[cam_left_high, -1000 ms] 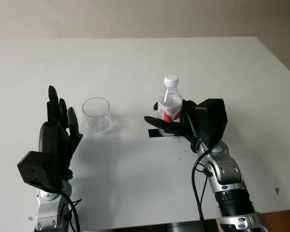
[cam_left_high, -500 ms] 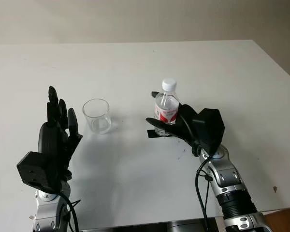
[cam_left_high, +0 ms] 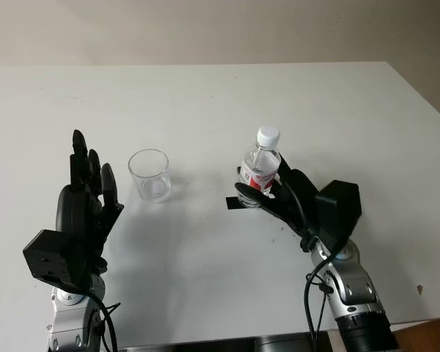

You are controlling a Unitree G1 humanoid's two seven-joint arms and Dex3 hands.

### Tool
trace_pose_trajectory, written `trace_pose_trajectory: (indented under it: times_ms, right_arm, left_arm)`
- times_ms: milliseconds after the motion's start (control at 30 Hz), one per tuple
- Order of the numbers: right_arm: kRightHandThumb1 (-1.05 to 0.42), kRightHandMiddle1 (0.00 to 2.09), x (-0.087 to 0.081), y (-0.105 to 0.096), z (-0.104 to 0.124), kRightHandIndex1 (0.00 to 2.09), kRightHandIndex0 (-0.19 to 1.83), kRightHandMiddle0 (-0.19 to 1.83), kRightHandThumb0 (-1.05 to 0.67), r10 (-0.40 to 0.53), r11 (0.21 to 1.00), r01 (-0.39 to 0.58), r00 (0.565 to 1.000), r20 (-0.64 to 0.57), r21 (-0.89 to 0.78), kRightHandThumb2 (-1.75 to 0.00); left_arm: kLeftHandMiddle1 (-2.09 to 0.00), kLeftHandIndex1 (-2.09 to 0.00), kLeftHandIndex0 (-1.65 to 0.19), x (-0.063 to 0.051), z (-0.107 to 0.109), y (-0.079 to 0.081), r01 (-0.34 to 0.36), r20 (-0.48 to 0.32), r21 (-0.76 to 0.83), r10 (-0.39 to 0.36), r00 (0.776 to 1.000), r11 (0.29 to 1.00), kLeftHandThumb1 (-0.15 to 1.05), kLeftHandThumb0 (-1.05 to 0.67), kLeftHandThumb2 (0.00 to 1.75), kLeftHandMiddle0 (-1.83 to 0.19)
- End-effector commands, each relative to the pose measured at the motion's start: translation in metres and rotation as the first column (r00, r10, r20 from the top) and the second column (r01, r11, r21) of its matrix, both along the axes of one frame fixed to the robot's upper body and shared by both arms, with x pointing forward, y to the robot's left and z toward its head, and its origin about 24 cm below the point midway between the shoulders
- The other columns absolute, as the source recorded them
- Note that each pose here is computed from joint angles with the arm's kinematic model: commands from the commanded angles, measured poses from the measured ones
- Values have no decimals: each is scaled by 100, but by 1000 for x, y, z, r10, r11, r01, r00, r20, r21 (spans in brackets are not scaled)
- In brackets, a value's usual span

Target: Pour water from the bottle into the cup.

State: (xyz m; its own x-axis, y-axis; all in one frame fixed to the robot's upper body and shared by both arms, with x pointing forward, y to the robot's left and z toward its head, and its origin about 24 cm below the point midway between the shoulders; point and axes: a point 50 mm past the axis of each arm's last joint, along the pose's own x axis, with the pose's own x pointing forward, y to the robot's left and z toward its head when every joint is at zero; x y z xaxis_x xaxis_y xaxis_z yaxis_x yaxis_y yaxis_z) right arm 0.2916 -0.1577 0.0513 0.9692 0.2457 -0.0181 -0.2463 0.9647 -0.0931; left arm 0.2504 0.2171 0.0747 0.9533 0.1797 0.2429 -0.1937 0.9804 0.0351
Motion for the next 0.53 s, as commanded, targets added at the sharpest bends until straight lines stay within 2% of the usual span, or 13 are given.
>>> trace_pose_trajectory:
  times_ms: [0, 167, 500]
  right_arm:
    - [-93, 0, -3, -6, 3, 0, -19, -19, -86, -19, 1000, 19, 998, 55, -9, -6]
    - [-94, 0, -8, -5, 8, 0, -19, -19, -95, -35, 999, 40, 990, 135, -35, -6]
    - [-95, 0, -7, -1, 8, 0, -19, -19, -96, -46, 997, 55, 984, 171, -49, -6]
  left_arm:
    - [-5, 0, 13, 2, 4, -1, 8, 17, 10, -8, 1000, 1000, 105, -70, 67, 9]
    - [-5, 0, 14, 3, 3, -2, 12, 18, 7, -12, 1000, 1000, 105, -70, 67, 10]
    - [-4, 0, 16, 5, 2, -2, 15, 14, 0, -15, 1000, 1000, 105, -71, 66, 12]
